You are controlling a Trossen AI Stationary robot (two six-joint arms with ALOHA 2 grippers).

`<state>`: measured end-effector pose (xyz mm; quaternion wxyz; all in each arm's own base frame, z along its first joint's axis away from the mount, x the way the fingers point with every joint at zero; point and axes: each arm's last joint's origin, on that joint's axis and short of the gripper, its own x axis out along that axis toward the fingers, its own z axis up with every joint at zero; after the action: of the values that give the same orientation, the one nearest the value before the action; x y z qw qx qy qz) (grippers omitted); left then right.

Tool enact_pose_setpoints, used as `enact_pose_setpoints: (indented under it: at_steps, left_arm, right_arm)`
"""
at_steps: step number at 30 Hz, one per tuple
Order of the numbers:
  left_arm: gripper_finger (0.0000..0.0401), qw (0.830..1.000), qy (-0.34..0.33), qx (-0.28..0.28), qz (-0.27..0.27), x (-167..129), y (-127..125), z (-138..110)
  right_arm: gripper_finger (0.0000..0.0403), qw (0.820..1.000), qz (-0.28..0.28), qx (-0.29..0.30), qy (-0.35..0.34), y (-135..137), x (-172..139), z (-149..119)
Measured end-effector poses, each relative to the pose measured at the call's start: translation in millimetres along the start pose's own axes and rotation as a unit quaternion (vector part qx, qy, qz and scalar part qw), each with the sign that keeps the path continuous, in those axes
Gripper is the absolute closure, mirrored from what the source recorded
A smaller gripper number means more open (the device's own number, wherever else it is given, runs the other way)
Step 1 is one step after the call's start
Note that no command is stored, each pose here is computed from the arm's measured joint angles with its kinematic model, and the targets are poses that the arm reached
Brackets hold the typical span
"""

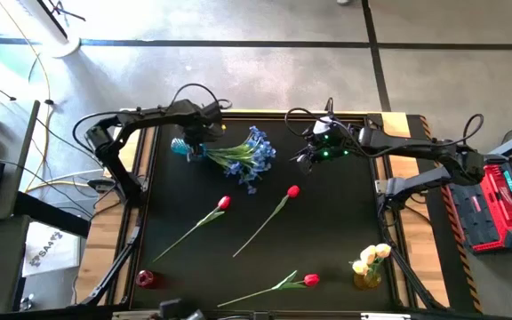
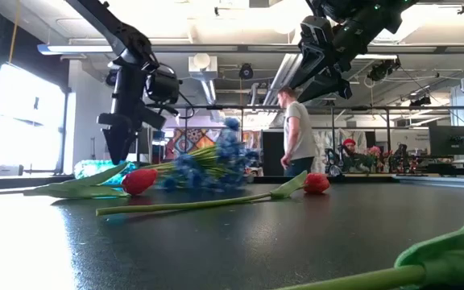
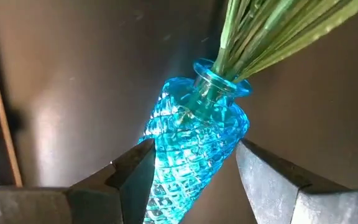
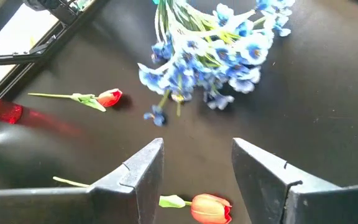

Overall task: Sort flowers into vase by color
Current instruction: Adjust the blue vase on the top left of the table

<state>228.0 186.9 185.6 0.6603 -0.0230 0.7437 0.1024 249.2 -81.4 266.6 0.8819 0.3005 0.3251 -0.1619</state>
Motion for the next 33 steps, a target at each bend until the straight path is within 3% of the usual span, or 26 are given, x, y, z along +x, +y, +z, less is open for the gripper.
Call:
enact_pose_setpoints:
  at_steps: [7,14,22,29,33]
  left_arm:
    - [0.0179,0.996,-0.055,-0.003,-0.064,-20,-8,15]
    - [0.0127,0.995,-0.054,0.047,-0.072,-25,-8,14]
    - [0.0109,0.992,-0.037,0.086,-0.082,-12,-11,11]
    - [0.0109,0.991,0.008,0.089,-0.097,16,-11,22]
    - [0.0109,0.992,0.049,0.064,-0.101,36,-11,27]
  right_arm:
    - [0.0226,1.0,0.004,0.0,0.002,0,0,0]
    - [0.0226,1.0,0.008,0.003,0.004,0,0,0]
    - [0.0226,1.0,0.015,0.014,-0.008,2,0,2]
    - [0.0226,0.999,0.016,0.03,-0.009,2,0,2]
    - [0.0226,0.999,0.015,0.041,-0.009,2,0,2]
